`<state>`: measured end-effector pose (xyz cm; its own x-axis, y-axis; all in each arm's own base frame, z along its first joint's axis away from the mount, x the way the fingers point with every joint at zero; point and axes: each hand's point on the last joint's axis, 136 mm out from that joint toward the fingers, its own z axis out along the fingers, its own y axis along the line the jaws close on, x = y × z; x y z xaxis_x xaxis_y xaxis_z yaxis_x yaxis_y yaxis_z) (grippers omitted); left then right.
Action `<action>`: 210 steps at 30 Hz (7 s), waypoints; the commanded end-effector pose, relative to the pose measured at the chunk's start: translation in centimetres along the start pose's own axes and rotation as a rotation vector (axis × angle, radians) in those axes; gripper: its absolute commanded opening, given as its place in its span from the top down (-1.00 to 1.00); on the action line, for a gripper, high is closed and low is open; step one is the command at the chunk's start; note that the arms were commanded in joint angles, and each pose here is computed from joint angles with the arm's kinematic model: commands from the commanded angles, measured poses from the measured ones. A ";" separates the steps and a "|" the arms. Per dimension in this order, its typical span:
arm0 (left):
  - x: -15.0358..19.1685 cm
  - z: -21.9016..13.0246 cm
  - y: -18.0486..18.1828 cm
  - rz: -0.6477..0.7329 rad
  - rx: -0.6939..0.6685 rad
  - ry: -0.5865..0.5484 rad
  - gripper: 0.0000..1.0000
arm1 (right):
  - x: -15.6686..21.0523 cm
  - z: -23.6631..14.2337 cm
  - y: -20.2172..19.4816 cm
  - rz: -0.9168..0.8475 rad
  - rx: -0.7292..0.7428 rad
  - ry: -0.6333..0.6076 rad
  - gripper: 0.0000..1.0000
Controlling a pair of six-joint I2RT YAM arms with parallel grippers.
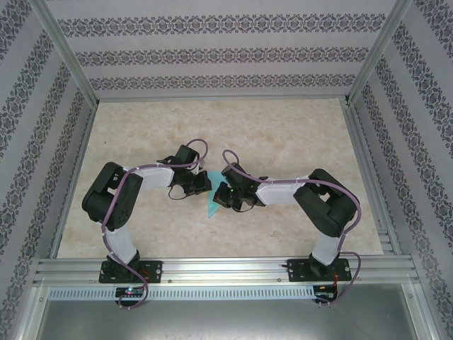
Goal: Fold a paper plane with a square sheet of paper (pick it up from the middle)
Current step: Third fold the triangle at the center of the table.
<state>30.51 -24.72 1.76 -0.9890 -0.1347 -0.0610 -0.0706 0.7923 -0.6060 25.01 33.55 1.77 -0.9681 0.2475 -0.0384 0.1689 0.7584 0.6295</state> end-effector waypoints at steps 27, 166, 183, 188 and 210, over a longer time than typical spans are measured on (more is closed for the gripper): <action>0.6 0.0 0.3 -0.012 -0.025 0.016 0.79 | -0.3 1.0 -0.7 -0.016 0.036 0.018 0.67; 6.9 0.0 9.2 0.127 -0.467 0.139 1.00 | -9.0 -3.6 -8.3 0.100 0.133 -0.328 0.97; 7.2 0.9 9.2 0.084 -0.435 0.134 1.00 | 1.9 -3.8 2.6 -0.061 -0.221 -0.121 0.99; 7.3 0.9 9.4 0.077 -0.433 0.129 1.00 | 2.8 -1.6 3.1 -0.041 -0.254 -0.067 1.00; 7.1 0.7 9.6 0.075 -0.447 0.111 1.00 | 3.7 0.5 -0.1 0.023 -0.129 0.004 1.00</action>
<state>26.76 -24.07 0.84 -0.9897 0.0074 -0.1430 0.0700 0.8963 -0.4379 21.64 34.61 1.38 -0.9620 0.2712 -0.0301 0.1630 0.6597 0.7336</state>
